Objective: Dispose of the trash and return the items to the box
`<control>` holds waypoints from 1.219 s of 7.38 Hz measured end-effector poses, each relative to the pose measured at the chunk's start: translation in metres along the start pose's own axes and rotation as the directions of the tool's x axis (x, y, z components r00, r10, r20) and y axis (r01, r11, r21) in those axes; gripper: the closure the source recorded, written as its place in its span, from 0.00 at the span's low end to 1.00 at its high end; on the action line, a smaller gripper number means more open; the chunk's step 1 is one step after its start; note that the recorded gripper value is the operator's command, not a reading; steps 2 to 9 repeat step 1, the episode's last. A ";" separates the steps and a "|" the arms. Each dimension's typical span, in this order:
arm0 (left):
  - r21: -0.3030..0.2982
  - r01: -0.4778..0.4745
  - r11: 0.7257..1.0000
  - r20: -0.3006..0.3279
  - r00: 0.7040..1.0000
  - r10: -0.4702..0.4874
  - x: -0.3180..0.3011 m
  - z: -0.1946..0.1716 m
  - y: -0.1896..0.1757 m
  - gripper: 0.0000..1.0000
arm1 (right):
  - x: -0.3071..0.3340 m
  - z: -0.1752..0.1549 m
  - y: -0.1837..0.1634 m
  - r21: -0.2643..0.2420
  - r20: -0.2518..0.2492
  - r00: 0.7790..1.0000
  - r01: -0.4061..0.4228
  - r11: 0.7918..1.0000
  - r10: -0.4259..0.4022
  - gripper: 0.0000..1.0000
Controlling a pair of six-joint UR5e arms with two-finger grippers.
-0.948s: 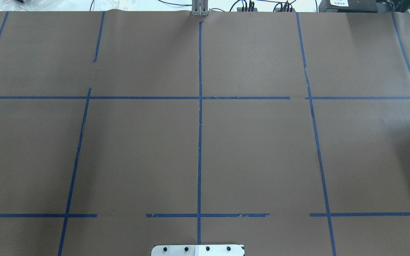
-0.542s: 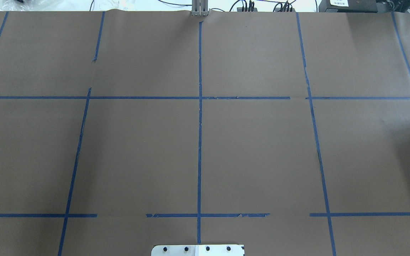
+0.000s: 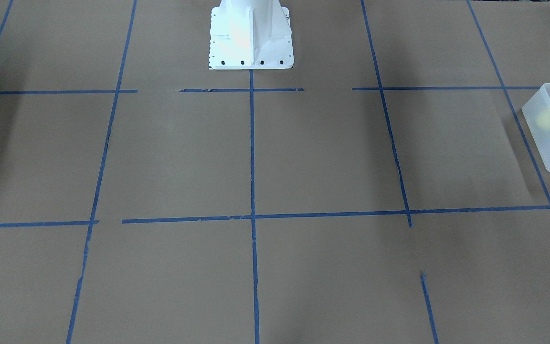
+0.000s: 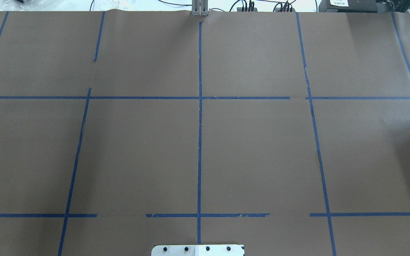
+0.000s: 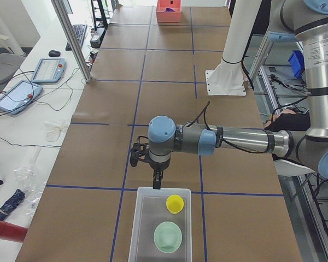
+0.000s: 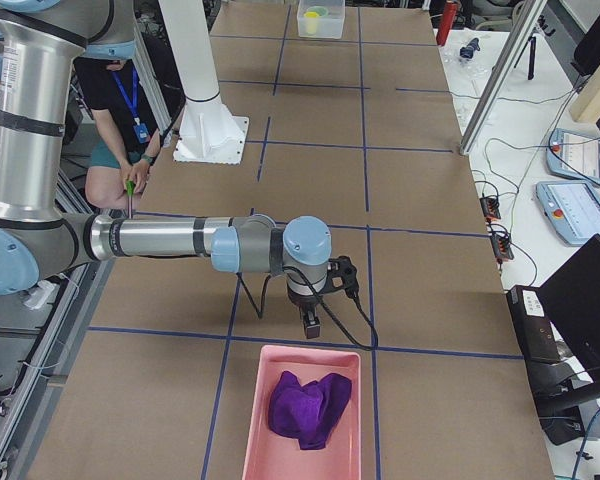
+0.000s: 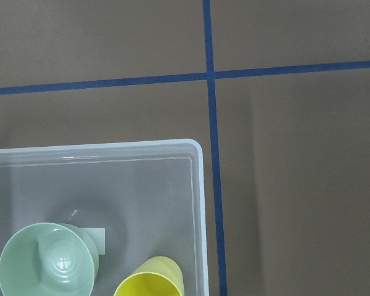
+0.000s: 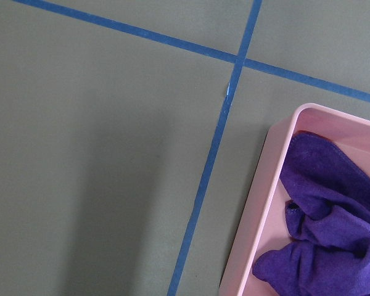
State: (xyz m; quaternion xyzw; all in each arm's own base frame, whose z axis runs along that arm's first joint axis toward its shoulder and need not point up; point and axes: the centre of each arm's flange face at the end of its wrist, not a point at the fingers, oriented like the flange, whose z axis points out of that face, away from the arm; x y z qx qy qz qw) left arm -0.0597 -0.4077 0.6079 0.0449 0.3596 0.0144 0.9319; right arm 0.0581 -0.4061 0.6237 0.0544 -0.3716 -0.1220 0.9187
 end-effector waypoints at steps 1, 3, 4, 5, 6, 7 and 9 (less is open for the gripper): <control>0.000 0.000 1.000 0.000 1.000 0.000 0.000 0.000 0.000 0.00 | -0.001 0.000 -0.001 -0.001 0.001 1.000 0.000 1.000 0.000 0.00; 0.000 0.000 1.000 0.000 1.000 0.000 0.000 0.000 0.000 0.00 | -0.001 0.000 -0.001 -0.001 0.001 1.000 0.000 1.000 0.000 0.00; 0.000 0.000 1.000 0.000 1.000 0.000 0.000 0.000 0.000 0.00 | -0.001 0.000 -0.001 -0.001 0.001 1.000 0.000 1.000 0.000 0.00; 0.000 0.000 1.000 0.000 1.000 0.000 0.000 0.000 0.000 0.00 | -0.001 0.000 -0.001 -0.001 0.001 1.000 0.000 1.000 0.000 0.00; 0.000 0.000 1.000 0.000 1.000 0.000 0.000 0.000 0.000 0.00 | -0.001 0.000 -0.001 -0.001 0.001 1.000 0.000 1.000 0.000 0.00; 0.000 0.000 1.000 0.000 1.000 0.000 0.000 0.000 0.000 0.00 | -0.001 0.000 -0.001 -0.001 0.001 1.000 0.000 1.000 0.000 0.00; 0.000 0.000 1.000 0.000 1.000 0.000 0.000 0.000 0.000 0.00 | -0.001 0.000 -0.001 -0.001 0.001 1.000 0.000 1.000 0.000 0.00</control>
